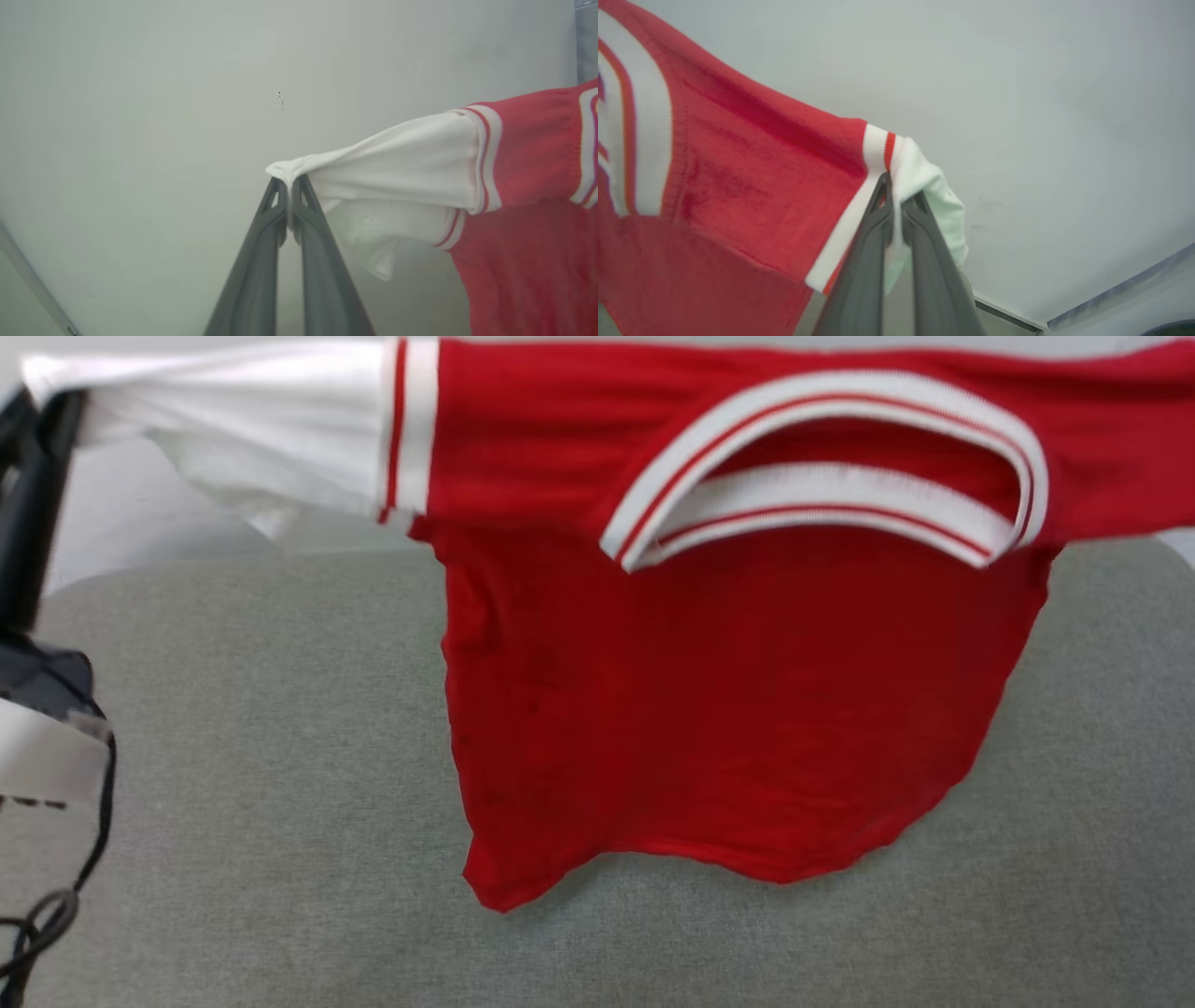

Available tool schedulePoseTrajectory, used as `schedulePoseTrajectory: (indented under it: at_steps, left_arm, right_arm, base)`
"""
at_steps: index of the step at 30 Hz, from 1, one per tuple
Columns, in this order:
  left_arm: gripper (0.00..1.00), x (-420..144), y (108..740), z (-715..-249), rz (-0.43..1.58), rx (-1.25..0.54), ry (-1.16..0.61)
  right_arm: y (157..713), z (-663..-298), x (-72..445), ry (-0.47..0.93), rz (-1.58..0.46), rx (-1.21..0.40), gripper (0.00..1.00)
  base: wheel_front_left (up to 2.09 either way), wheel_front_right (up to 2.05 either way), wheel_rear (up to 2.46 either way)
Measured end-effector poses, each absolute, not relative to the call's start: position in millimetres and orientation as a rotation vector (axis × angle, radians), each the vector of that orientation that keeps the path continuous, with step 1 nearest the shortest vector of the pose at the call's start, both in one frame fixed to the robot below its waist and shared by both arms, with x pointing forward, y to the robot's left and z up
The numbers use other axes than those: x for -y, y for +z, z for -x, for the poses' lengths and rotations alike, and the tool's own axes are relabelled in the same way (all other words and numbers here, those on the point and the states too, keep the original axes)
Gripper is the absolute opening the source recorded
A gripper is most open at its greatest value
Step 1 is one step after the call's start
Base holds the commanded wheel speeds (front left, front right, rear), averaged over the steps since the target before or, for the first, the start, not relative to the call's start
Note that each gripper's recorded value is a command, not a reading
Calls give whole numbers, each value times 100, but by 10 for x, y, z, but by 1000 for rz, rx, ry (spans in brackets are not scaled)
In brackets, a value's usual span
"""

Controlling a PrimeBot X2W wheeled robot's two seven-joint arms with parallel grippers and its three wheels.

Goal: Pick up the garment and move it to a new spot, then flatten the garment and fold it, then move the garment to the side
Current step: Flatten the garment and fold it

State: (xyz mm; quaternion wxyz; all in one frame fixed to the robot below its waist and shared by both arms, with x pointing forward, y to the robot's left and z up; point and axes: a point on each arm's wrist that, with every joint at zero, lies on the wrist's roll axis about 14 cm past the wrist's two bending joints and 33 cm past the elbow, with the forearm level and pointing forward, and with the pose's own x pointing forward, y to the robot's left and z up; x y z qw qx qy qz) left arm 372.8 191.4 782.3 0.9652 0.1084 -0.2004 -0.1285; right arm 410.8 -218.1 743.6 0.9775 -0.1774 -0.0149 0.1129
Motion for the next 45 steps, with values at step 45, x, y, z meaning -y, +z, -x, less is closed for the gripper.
schedulePoseTrajectory:
  at_steps: [45]
  left_arm:
    - [0, -2172, 6735, -7057, -204, 304, -158]
  right_arm:
    - [6215, -7159, 1459, 267, 439, 121, 0]
  base:
    - [0, 0, 0]
